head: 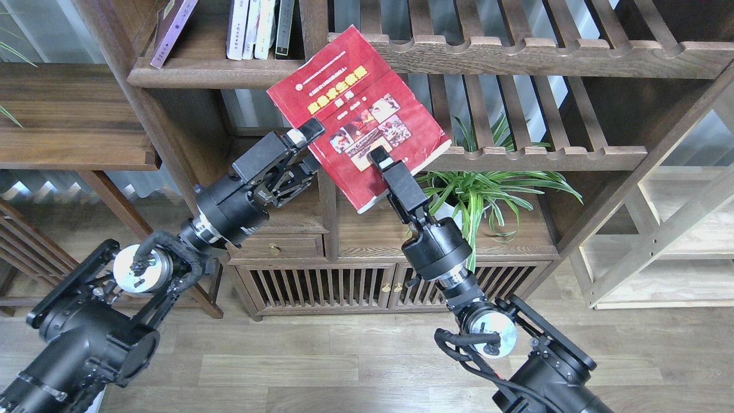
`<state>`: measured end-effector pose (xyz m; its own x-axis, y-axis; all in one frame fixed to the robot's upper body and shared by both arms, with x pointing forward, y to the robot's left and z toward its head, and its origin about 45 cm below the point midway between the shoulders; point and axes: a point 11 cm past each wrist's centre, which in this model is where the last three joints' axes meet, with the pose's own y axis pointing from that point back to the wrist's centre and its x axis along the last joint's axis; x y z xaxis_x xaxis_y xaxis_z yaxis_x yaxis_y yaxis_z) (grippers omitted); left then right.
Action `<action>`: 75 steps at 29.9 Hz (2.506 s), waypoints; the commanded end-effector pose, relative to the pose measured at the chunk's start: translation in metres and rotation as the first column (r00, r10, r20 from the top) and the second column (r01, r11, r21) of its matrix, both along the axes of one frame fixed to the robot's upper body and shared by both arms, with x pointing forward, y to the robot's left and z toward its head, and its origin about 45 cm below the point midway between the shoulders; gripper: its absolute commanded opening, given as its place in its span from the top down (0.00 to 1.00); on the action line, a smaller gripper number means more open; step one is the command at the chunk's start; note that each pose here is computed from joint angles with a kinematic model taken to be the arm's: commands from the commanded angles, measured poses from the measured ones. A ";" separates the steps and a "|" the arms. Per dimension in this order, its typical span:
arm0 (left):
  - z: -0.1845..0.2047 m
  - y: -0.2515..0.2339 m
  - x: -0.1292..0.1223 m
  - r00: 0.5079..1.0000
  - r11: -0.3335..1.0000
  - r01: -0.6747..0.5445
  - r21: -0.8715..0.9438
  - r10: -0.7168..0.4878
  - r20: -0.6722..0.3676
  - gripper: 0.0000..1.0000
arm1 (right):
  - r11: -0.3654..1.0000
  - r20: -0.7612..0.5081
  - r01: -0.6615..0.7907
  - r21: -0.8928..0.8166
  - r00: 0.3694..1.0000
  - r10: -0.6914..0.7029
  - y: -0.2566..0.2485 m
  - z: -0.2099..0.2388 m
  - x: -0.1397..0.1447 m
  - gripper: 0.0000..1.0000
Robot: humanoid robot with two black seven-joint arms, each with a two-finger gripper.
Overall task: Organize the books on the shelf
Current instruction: 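Hold the red book with both grippers and bring the left gripper to its edge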
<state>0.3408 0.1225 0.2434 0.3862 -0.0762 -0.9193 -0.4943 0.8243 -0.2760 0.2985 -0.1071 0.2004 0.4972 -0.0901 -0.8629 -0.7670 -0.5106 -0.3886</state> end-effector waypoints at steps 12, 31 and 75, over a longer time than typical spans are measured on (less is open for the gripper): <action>-0.004 -0.006 -0.006 1.000 1.000 0.008 -0.021 -0.009 -0.018 0.21 | 1.000 -0.020 -0.017 -0.006 1.000 0.017 0.004 -0.007 -0.007 0.87; 0.003 0.007 0.002 0.999 0.998 -0.034 -0.056 0.033 -0.017 0.49 | 1.000 -0.025 -0.020 -0.018 0.999 0.019 0.005 -0.011 -0.011 0.87; -0.014 0.020 -0.008 0.999 0.999 -0.010 0.036 0.011 -0.037 0.93 | 1.000 -0.021 -0.017 -0.019 1.000 0.016 0.004 -0.010 -0.010 0.83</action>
